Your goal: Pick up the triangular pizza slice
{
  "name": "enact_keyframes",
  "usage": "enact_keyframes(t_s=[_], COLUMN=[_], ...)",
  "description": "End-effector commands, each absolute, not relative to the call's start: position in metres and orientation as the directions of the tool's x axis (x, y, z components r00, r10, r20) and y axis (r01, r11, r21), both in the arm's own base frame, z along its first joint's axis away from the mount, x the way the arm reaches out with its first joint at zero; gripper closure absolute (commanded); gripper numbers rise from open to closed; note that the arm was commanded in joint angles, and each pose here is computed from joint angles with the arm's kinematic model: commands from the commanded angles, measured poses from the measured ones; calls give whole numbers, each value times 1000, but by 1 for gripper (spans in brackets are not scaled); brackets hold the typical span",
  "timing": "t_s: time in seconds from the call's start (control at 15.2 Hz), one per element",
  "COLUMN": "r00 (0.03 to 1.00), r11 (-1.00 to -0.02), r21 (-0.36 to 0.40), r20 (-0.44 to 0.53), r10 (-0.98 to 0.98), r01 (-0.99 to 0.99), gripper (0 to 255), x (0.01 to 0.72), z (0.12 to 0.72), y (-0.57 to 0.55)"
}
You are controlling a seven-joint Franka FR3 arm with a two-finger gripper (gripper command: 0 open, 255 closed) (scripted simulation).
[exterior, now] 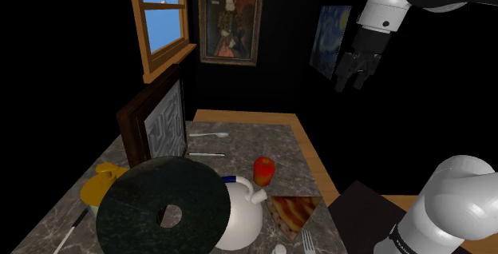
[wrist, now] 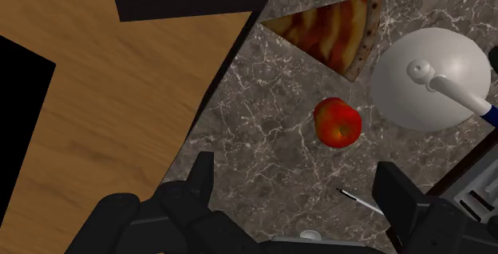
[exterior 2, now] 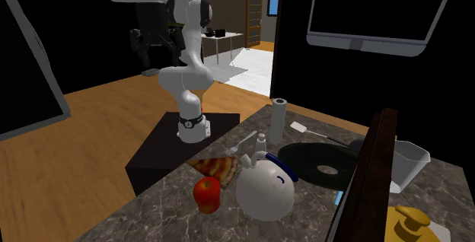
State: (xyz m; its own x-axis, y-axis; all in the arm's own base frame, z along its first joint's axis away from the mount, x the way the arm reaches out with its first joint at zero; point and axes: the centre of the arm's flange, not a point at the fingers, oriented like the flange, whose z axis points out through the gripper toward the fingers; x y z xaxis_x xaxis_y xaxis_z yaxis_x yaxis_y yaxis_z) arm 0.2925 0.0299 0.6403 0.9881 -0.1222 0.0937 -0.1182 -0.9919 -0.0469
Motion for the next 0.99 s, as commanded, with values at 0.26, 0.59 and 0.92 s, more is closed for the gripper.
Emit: enact_keyframes(t_s=[0.26,0.59,0.92], r00=[990,992,993], r11=[-994,-996,-997], r21=[-24,4,32], r20=[95,96,97], r10=[-106,-86,-66], r01=[-104,-87,-70], gripper=[0,0,0], x=[293,292,290], z=[597,542,486], y=[63,104,143])
